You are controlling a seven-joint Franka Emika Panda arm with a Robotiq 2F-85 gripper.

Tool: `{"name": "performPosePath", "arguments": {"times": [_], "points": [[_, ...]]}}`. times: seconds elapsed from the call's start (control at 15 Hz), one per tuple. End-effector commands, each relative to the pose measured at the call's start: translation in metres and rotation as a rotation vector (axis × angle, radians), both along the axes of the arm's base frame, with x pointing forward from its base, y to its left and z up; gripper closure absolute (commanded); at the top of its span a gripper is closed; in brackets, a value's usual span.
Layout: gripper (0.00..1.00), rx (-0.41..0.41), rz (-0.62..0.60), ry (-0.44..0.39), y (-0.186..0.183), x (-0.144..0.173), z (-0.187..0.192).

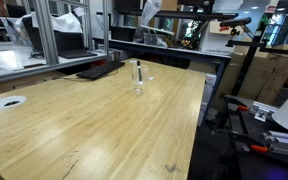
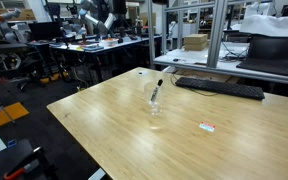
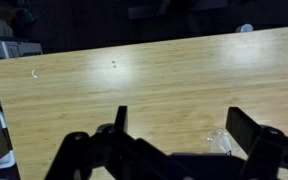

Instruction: Take the black marker out of the glass

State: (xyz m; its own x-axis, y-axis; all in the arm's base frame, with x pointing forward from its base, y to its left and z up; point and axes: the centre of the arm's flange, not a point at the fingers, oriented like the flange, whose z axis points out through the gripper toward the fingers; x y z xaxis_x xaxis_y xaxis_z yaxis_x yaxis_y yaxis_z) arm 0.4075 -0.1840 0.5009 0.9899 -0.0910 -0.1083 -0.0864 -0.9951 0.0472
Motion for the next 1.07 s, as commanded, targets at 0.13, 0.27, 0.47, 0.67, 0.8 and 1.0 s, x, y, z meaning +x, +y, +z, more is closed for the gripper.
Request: {"name": "performPosePath", "arguments": {"times": [0.13, 0.27, 0.47, 0.67, 0.8, 1.0], "points": [[0.00, -0.003, 0.000, -0.010, 0.000, 0.000, 0.004], [0.00, -0.003, 0.000, -0.010, -0.001, 0.000, 0.004], [0.00, 0.036, -0.094, -0.054, 0.027, 0.021, -0.007], [0.00, 0.106, -0.238, -0.122, 0.070, 0.045, -0.016], [0.00, 0.101, -0.331, -0.183, 0.098, 0.059, -0.025], [0.00, 0.032, -0.427, -0.301, 0.140, 0.078, -0.044]]}}
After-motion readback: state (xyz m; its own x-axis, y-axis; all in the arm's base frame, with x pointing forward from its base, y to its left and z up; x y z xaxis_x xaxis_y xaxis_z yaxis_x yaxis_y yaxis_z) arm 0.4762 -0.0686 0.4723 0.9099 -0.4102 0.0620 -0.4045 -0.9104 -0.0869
